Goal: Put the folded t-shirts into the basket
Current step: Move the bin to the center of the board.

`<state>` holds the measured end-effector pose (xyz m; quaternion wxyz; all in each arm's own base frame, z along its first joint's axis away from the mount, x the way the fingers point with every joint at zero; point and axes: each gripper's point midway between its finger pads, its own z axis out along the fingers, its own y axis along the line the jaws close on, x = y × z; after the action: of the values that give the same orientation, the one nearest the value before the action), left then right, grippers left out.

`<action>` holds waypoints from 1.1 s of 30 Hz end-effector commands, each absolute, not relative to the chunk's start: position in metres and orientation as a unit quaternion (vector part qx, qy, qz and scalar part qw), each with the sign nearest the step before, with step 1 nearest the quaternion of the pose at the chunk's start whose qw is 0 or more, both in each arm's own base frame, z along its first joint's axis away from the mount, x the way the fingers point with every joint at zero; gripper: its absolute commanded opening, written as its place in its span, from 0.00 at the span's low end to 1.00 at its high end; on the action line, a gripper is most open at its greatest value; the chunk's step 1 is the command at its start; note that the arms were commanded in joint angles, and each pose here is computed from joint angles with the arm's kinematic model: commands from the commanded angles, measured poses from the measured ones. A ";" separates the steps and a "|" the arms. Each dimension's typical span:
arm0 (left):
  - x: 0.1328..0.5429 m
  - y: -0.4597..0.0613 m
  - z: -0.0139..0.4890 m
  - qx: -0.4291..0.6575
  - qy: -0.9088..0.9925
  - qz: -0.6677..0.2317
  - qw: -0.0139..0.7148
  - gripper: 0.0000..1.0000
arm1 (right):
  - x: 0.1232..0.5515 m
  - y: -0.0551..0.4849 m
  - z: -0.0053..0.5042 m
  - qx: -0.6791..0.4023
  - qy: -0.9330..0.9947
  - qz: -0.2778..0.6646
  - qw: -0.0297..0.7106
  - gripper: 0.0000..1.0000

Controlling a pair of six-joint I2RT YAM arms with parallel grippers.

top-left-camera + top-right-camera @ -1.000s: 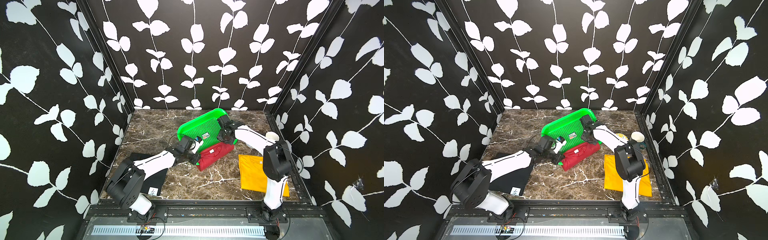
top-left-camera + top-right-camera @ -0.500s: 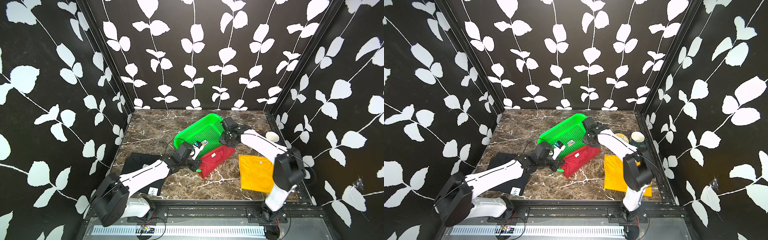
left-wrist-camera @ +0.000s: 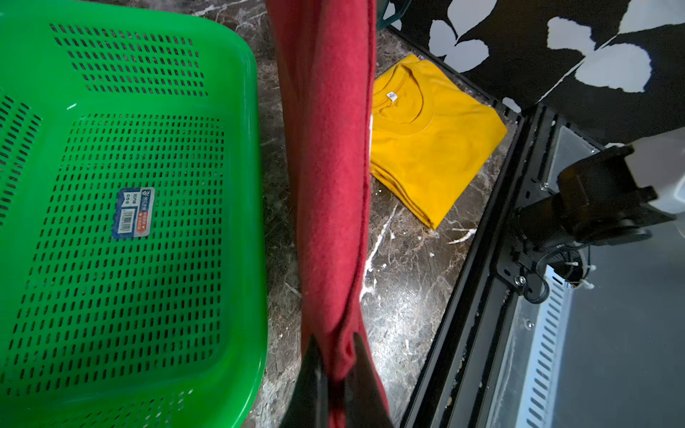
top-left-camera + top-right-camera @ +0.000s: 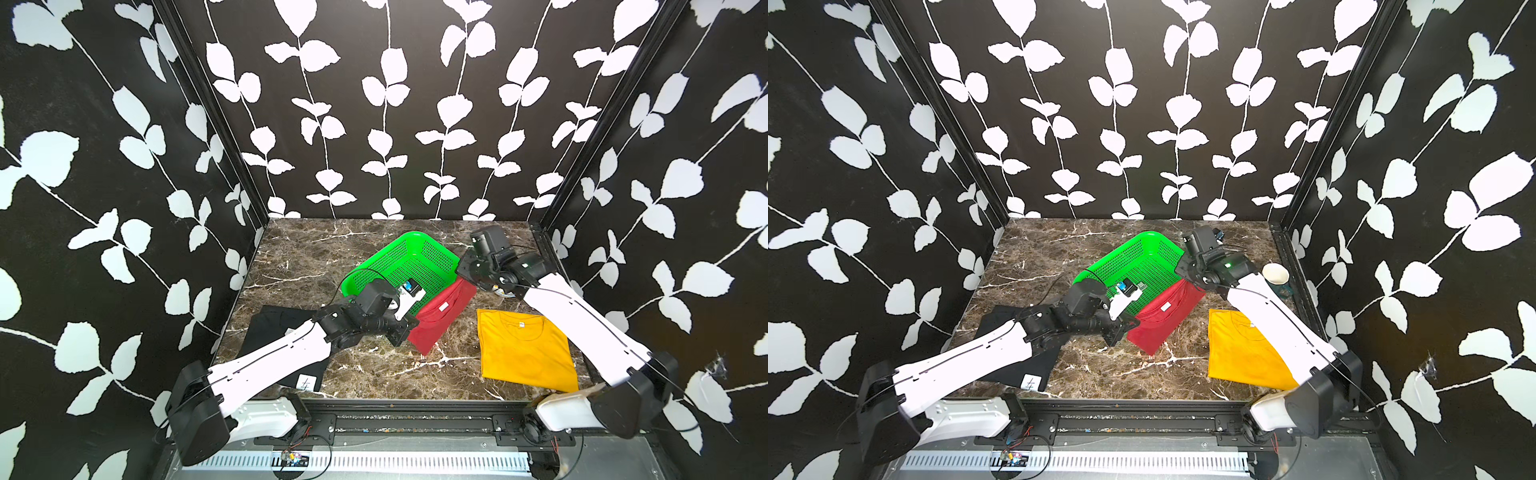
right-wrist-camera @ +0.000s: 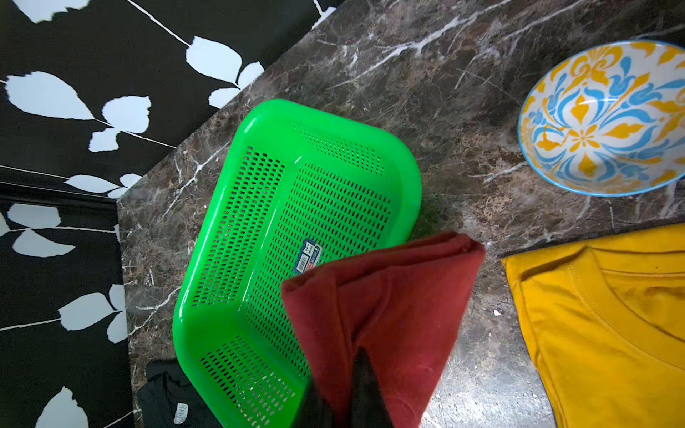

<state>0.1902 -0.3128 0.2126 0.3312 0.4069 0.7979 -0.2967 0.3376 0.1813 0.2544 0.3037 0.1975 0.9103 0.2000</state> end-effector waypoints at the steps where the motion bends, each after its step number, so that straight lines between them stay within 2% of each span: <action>1: 0.184 -0.303 0.243 0.428 0.778 -0.290 0.358 0.00 | 0.343 0.178 0.291 0.204 0.889 0.214 0.349 0.00; 6: 0.205 -0.283 0.249 0.426 0.800 -0.227 0.356 0.00 | 0.364 0.193 0.287 0.223 0.883 0.228 0.345 0.00; 10: 0.228 -0.276 0.241 0.416 0.810 -0.227 0.346 0.00 | 0.386 0.210 0.275 0.233 0.886 0.229 0.329 0.00; 17: 0.264 -0.262 0.225 0.409 0.827 -0.176 0.343 0.00 | 0.427 0.242 0.251 0.236 0.898 0.216 0.303 0.00; 22: 0.297 -0.237 0.198 0.363 0.861 -0.133 0.329 0.00 | 0.444 0.256 0.221 0.241 0.909 0.198 0.275 0.00; 28: 0.319 -0.216 0.172 0.329 0.885 -0.110 0.312 0.00 | 0.463 0.265 0.185 0.259 0.918 0.171 0.249 0.00; 33: 0.326 -0.214 0.128 0.332 0.905 -0.085 0.251 0.00 | 0.476 0.274 0.154 0.261 0.926 0.149 0.229 0.00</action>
<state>0.3241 -0.2208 0.1495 0.2857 0.3333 0.8921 -0.1068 0.4708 0.2768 0.1594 0.2278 0.2505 0.9262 0.1660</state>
